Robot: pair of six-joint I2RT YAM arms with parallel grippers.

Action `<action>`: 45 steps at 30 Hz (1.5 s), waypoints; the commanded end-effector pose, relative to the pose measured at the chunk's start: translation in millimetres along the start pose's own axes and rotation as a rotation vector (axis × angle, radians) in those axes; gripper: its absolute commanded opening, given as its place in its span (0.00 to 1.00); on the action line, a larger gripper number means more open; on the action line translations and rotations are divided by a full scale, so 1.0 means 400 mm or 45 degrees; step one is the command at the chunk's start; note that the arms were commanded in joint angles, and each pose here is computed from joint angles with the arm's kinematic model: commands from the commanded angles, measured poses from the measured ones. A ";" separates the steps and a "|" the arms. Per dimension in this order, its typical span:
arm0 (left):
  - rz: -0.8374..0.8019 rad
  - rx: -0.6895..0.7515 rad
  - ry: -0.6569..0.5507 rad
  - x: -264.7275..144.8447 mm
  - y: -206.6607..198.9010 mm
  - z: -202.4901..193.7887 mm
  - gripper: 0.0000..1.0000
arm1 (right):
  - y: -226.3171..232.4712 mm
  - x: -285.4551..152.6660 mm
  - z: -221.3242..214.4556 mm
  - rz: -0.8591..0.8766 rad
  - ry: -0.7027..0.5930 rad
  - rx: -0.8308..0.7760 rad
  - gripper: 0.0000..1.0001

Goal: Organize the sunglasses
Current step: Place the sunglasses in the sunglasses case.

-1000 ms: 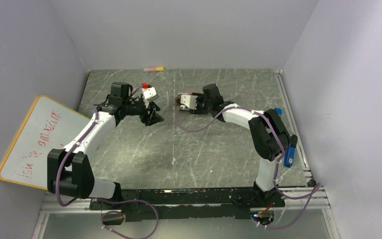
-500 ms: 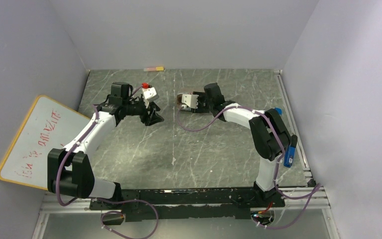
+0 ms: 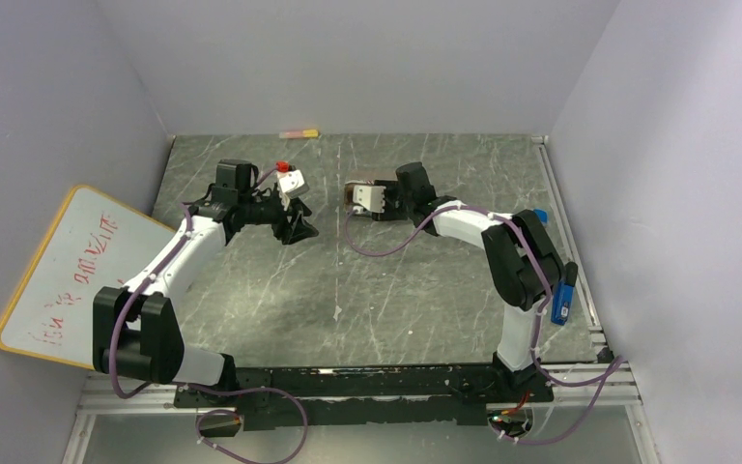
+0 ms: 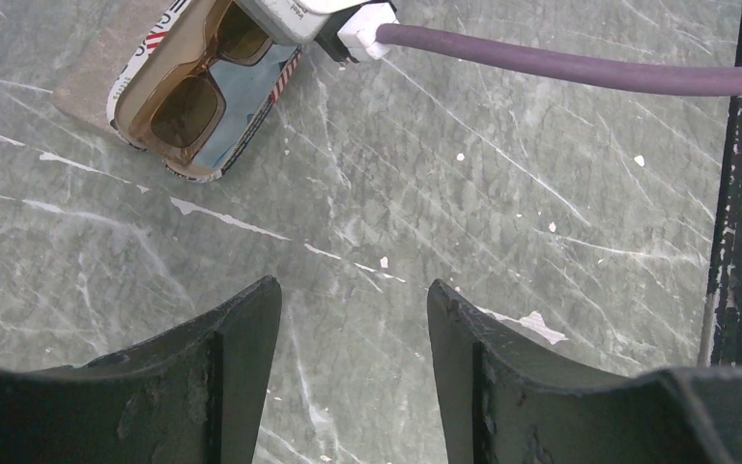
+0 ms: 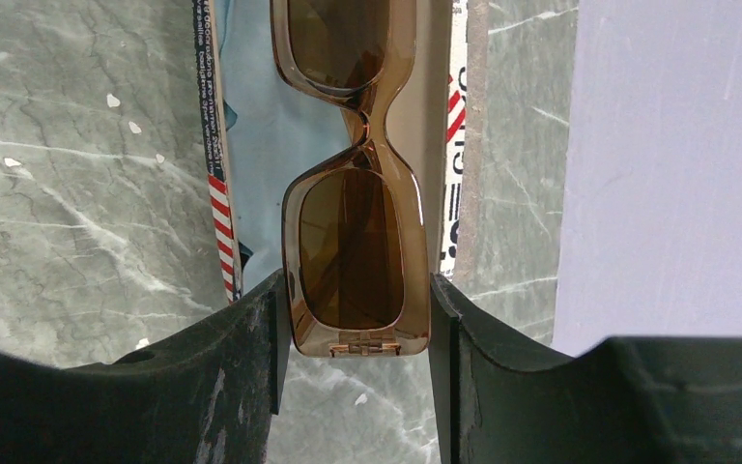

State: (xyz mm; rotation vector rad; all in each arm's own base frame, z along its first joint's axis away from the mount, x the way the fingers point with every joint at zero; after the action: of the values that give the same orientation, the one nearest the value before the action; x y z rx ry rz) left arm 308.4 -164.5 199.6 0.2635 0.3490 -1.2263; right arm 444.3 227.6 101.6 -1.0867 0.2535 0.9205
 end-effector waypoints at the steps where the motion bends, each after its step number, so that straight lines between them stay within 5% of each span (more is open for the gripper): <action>1: -0.042 0.019 -0.023 0.003 -0.009 0.002 0.62 | -0.013 0.009 -0.006 -0.024 0.000 -0.022 0.41; 24: -0.055 0.014 -0.024 0.005 -0.011 -0.001 0.61 | 0.014 0.028 -0.020 0.034 0.020 -0.036 0.47; 45: -0.063 0.006 -0.027 0.010 -0.010 -0.004 0.61 | -0.005 0.012 -0.003 0.030 0.012 0.003 0.66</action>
State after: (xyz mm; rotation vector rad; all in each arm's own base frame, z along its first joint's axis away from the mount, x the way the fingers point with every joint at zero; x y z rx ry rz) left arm 307.6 -166.1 194.5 0.2541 0.3586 -1.2481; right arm 442.6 224.8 77.0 -1.1149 0.3033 0.9547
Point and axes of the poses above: each gripper's point midway between its finger pads, its own x axis out along the fingers, its own y axis along the line the jaws close on, z = x × y, the point moved 3 cm from there along -x, back along the fingers, and after that the axes turned 4 degrees about x, right-handed, at the moved point
